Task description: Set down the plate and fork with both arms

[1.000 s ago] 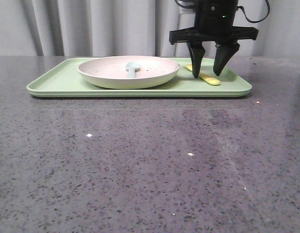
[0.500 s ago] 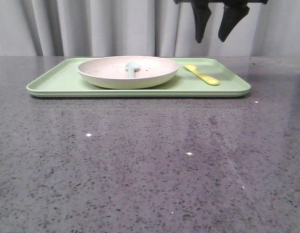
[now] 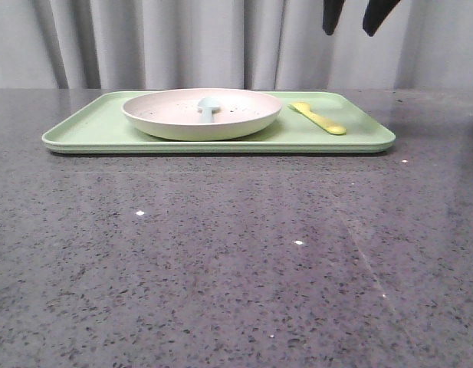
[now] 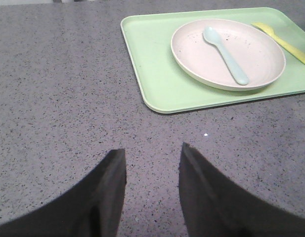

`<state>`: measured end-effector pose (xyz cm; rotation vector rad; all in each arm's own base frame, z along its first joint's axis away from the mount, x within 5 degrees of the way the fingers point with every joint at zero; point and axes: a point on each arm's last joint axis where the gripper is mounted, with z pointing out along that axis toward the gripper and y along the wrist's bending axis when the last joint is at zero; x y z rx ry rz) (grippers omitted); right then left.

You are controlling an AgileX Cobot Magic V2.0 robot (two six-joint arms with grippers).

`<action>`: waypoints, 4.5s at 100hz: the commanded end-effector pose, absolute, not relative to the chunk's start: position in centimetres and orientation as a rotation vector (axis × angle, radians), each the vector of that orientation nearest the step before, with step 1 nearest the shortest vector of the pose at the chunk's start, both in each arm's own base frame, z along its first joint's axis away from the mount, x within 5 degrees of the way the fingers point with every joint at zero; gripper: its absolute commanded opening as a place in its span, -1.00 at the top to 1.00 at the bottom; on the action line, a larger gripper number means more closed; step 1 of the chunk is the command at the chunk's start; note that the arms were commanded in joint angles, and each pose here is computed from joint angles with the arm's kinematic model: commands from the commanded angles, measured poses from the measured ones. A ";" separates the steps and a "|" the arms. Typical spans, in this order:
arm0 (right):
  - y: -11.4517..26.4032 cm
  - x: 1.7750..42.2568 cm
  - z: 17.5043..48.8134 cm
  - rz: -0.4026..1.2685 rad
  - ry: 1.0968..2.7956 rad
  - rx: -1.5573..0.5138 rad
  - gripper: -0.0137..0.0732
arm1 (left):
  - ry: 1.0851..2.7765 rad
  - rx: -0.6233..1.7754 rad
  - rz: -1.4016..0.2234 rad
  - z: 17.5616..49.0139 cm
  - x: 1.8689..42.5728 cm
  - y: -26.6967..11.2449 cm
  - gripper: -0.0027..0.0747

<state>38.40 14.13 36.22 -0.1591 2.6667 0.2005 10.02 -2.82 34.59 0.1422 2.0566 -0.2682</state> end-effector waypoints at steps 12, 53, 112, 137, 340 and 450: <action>12.2 33.7 39.3 0.203 2.609 -0.164 -0.22 | 1.945 0.102 -0.309 36.2 10.3 -2.9 0.26; 9.4 25.9 39.2 0.260 2.425 -0.153 -0.22 | 1.945 0.102 -0.310 36.2 10.3 -2.9 0.26; 5.6 15.9 38.2 0.293 2.206 -0.146 0.77 | 1.944 0.101 -0.312 36.2 10.3 -2.9 0.67; 3.8 10.9 37.4 0.314 2.081 -0.139 0.84 | 1.944 0.101 -0.312 36.2 10.3 -2.9 0.98; -0.2 1.1 33.6 0.310 1.792 -0.121 0.84 | 1.792 0.087 -0.341 33.3 6.1 -1.9 0.98; -0.2 1.1 33.6 0.310 1.792 -0.121 0.84 | 1.483 -0.095 -0.094 20.8 5.4 0.0 0.98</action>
